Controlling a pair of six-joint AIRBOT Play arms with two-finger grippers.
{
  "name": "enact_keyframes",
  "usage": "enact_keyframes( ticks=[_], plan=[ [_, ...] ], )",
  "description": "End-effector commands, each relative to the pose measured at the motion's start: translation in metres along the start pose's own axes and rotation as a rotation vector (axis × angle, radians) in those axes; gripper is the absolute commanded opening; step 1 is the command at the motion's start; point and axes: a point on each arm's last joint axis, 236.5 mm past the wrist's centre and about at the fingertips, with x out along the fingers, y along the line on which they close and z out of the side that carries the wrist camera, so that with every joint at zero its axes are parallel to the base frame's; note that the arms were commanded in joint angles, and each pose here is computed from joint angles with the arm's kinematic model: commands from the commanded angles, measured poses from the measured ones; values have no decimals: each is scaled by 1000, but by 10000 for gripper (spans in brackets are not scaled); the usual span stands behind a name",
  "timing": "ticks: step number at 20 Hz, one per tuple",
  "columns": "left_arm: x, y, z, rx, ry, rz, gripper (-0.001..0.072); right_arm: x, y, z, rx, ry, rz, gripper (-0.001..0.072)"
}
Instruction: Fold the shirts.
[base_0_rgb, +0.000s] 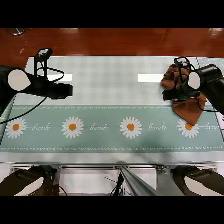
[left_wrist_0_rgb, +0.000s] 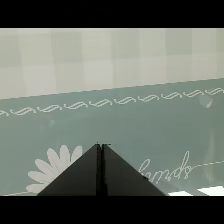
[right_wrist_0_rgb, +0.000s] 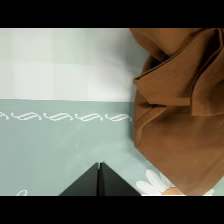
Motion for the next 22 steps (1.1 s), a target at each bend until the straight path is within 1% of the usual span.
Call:
enact_keyframes(
  ticks=[1, 12, 15, 18, 19, 20, 21, 22],
  plan=[
    [0, 0, 0, 0, 1, 0, 20, 0, 0, 0, -1, 1, 0, 27],
    [0, 0, 0, 0, 1, 0, 19, 0, 2, 3, 17, -11, 6, 28],
    [1, 0, 0, -1, -1, 0, 20, -1, 9, 21, 40, -89, 38, 27],
    [-1, -5, 29, 0, -121, -22, 20, -4, 13, 41, 41, -174, 59, 27],
    [-2, -7, 40, 0, -167, -31, 20, -7, 16, 56, 38, -238, 71, 27],
    [-2, -9, 52, 0, -218, -39, 33, -10, 12, 73, 20, -312, 53, 55],
    [-1, -9, 65, 3, -266, -41, 212, -15, 1, 91, 6, -390, 13, 307],
    [2, -10, 76, 6, -308, -42, 664, -17, -15, 108, 27, -460, -36, 622]
  ],
)
